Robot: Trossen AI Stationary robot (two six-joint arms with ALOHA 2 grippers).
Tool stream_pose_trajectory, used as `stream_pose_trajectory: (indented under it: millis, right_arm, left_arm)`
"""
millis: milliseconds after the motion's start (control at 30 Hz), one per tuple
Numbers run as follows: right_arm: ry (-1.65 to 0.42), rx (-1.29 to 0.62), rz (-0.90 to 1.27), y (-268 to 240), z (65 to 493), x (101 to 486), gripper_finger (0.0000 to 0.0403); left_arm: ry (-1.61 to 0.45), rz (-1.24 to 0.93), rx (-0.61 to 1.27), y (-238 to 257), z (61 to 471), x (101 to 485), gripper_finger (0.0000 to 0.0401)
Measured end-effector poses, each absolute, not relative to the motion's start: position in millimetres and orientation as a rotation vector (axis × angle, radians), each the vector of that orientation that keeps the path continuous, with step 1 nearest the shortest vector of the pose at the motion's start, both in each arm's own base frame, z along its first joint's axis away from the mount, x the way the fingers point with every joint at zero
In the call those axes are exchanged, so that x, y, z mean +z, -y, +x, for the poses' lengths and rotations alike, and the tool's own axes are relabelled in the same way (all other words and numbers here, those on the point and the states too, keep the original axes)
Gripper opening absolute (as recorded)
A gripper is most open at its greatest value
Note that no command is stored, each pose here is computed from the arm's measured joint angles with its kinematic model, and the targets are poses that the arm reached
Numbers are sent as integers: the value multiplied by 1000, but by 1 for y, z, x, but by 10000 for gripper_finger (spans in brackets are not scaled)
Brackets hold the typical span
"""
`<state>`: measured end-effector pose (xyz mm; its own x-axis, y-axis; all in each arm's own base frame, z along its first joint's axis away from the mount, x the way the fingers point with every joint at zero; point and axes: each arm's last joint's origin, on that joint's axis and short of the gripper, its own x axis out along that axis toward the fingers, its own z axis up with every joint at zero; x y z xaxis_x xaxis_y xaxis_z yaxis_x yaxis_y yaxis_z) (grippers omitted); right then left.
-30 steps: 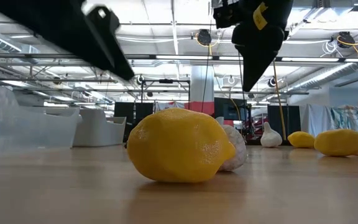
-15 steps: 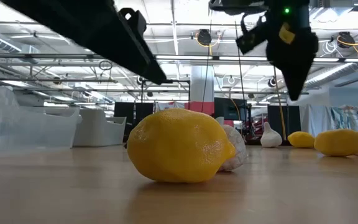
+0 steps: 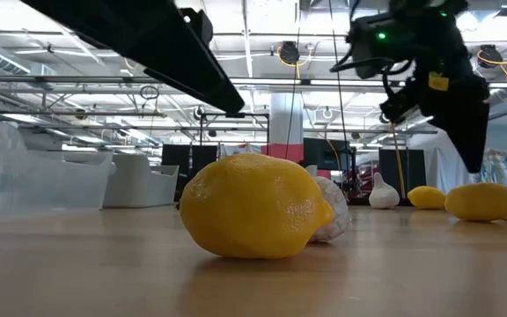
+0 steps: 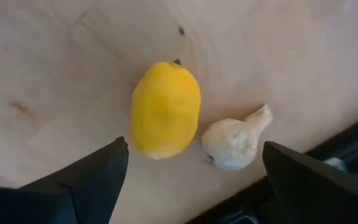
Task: Sort produce into baskets
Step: Put the yellow lemon into the gray bin
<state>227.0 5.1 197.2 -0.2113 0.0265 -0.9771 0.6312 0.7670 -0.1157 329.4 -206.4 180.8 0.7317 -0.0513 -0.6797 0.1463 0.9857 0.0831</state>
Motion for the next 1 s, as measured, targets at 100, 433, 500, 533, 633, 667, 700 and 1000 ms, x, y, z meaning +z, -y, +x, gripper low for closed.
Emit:
stream_pose_trajectory:
  millis: [100,433,500,533,633,667,700,1000]
  right_arm:
    - [-1649,-590,597,-4,216,190,359]
    - [-1551,-538,641,-5,204,158,359]
    - [-1554,-540,639,-5,204,156,359]
    - [-1557,-542,638,-5,204,156,358]
    - [-1535,-531,647,-5,207,154,348]
    - [-1532,-525,653,-5,208,154,341]
    - [-1531,-515,662,-6,208,154,332]
    - [-1521,-498,680,-6,210,154,218]
  left_arm:
    - [-737,128,-101,204,332,181,288]
    - [-715,113,-97,202,335,183,288]
    - [-716,113,-97,202,335,183,288]
    - [-717,113,-97,202,335,183,288]
    - [-717,114,-96,202,335,183,288]
    - [-717,114,-96,202,335,183,288]
    - [-718,114,-96,202,335,183,288]
    - [-719,115,-96,201,335,183,288]
